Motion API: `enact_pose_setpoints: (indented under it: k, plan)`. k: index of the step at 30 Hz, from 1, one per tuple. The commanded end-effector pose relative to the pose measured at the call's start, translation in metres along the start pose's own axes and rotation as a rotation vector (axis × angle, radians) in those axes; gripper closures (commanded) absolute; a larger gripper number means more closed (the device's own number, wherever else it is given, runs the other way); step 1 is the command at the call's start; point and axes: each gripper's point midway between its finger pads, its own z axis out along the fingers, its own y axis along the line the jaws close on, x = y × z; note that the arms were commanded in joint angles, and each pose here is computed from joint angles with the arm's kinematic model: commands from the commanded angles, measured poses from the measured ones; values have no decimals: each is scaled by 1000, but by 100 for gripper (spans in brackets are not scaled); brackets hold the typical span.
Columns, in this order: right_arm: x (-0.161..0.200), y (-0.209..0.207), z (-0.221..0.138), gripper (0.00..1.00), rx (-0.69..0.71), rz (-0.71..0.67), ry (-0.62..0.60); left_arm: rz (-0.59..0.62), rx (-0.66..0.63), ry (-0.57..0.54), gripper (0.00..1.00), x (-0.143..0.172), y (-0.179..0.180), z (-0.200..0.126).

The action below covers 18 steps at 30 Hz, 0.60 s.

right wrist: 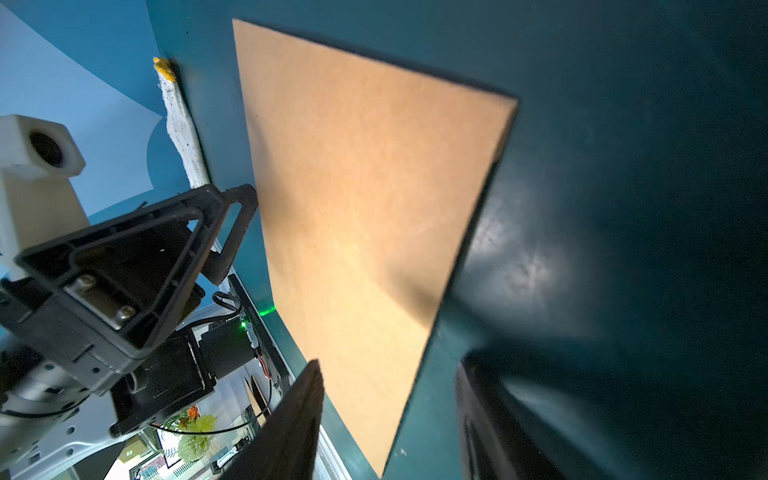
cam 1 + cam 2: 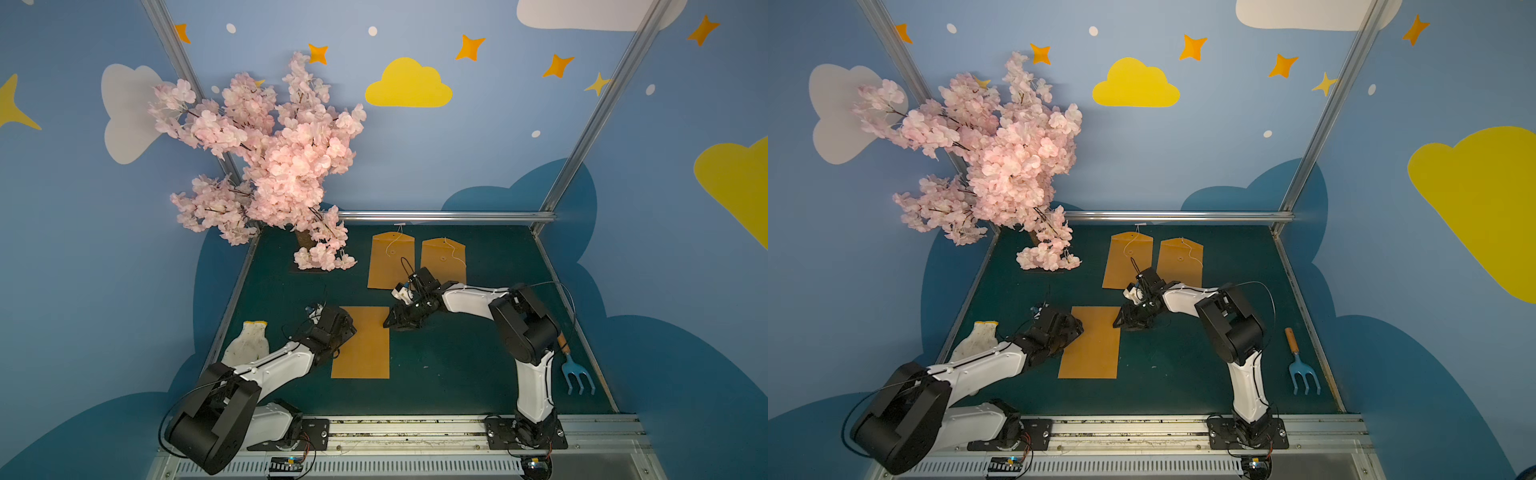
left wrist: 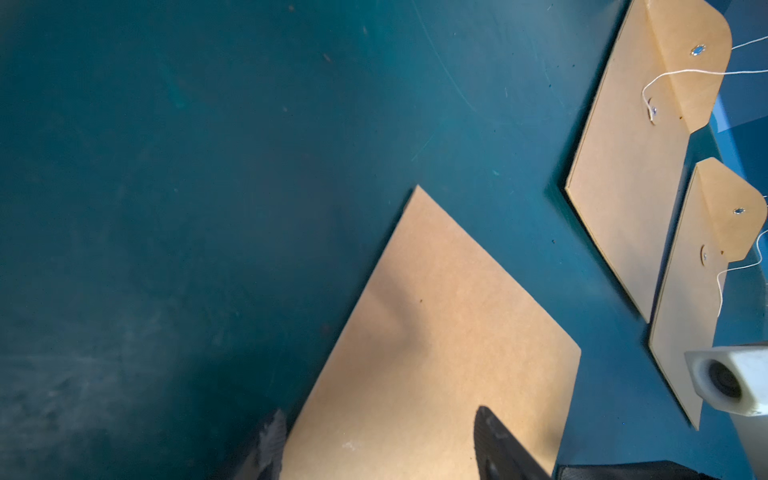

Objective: Open the file bag
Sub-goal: Pick up the file bag from the center of the board.

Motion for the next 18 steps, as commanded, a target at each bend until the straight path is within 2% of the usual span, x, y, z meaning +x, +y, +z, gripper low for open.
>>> enact_pose_setpoints:
  k: [1, 8, 18]
  plan:
    - [7, -21, 16, 48, 38, 45, 13, 5, -156, 217, 28, 56, 53, -1]
    - [4, -17, 21, 48, -15, 43, 6, 9, -160, 220, 28, 57, 54, -1]
    - [1, 9, 17, 49, -165, 4, -14, 13, -161, 238, 28, 62, 53, 6]
